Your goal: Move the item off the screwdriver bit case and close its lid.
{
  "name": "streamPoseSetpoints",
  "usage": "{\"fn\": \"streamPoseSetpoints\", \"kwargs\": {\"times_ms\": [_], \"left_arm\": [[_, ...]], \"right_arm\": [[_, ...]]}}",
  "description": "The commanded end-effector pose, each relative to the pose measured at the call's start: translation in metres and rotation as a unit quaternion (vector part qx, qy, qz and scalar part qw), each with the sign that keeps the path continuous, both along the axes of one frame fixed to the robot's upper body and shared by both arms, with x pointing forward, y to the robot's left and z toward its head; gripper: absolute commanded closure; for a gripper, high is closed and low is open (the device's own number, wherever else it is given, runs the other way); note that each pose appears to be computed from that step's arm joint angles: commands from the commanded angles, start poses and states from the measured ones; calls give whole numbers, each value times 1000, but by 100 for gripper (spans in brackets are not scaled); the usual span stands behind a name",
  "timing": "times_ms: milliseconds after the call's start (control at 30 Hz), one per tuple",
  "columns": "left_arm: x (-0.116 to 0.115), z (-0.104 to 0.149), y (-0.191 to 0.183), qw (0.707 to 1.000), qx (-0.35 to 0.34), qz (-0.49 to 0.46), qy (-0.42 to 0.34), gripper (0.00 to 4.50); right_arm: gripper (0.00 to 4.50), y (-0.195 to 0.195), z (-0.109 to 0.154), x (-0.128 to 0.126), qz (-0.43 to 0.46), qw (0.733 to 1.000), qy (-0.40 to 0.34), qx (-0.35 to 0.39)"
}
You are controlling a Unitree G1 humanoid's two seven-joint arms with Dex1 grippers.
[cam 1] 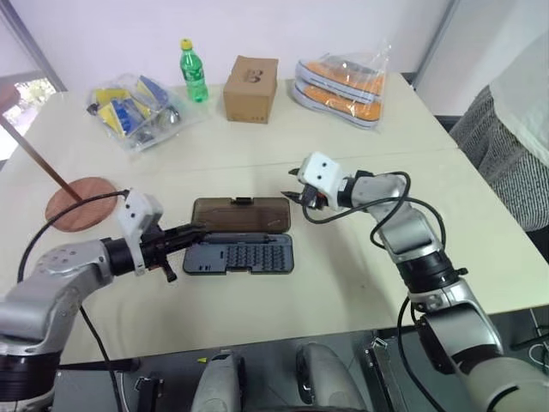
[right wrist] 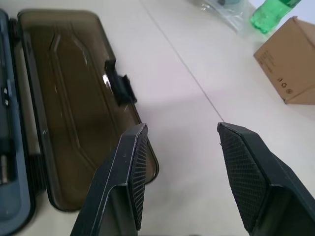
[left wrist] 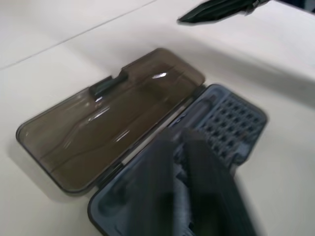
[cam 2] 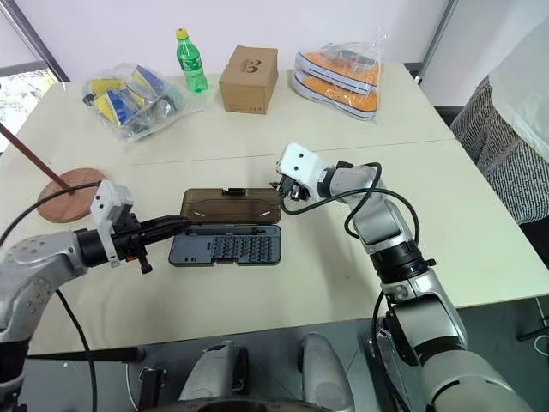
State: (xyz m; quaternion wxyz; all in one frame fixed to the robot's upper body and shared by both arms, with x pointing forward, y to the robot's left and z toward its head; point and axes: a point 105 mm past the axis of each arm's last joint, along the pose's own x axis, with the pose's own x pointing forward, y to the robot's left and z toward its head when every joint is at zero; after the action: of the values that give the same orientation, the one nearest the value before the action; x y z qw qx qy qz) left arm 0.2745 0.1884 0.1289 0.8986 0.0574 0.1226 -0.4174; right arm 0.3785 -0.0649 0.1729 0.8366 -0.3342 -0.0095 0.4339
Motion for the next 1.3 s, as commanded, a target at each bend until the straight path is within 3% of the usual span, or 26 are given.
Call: {"fn": "streamPoseSetpoints", "kwargs": {"times_ms": [33,467,633,900,1300], "left_arm": [[1,-9,5,1000,15,3,-8,445],[4,-28,-6,999,-8,-26,22,445],[1,-50,-13,999,-9,-29,43,445],[-1,-55,-7,999,-2,-21,47,445],[-6,-56,-4,999,1,-12,47,445]], "right_arm": [[215,6,13,-2,7,1000,-19,13],[215,12,3,7,15,1000,-12,-8],[215,16,-2,6,29,999,-5,-20],[215,23,-11,13,38,997,68,-14],[215,22,-34,33,18,994,104,-28]]}}
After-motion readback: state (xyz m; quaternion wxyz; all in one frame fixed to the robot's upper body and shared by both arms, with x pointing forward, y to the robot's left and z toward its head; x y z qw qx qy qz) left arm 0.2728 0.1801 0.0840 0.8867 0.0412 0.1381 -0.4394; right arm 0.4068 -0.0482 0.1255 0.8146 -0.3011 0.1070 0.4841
